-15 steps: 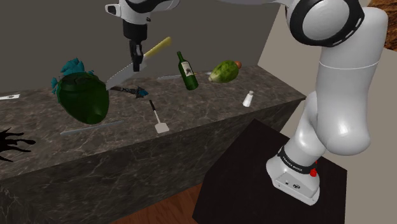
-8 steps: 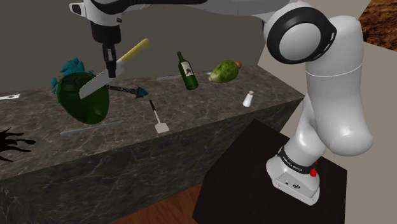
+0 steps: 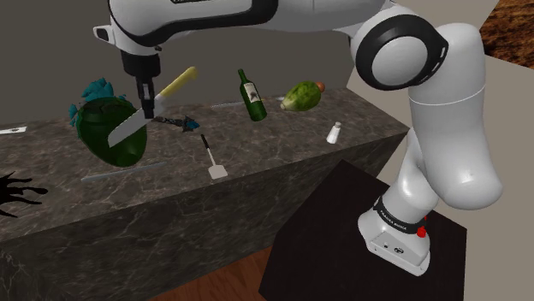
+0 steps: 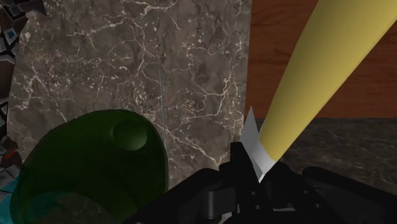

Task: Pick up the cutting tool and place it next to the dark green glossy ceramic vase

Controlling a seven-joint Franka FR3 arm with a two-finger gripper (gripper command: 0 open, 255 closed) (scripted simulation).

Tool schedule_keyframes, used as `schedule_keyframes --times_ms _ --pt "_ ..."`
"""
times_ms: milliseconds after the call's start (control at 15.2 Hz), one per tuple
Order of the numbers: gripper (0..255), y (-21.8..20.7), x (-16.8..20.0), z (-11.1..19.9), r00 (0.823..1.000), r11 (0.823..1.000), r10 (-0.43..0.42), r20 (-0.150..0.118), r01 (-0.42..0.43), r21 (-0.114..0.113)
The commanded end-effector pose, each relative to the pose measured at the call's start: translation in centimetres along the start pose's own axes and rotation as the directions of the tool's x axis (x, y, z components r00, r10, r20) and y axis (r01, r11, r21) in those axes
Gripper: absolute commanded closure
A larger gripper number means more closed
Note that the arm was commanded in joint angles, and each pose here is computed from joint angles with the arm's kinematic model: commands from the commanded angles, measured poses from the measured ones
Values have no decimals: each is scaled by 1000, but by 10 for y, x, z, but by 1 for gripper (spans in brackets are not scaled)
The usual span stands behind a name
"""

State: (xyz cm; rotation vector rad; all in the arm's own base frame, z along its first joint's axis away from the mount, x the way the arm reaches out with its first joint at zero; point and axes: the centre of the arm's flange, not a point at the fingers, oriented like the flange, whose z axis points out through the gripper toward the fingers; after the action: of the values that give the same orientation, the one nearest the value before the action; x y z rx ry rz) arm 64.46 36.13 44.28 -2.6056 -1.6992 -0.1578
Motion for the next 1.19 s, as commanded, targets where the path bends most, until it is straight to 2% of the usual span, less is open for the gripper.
schedule_keyframes --times_ms 0,1122 --pt "255 0 -1 11 1000 1000 0 0 0 0" --pt "255 -3 -10 100 1000 1000 0 0 0 0"
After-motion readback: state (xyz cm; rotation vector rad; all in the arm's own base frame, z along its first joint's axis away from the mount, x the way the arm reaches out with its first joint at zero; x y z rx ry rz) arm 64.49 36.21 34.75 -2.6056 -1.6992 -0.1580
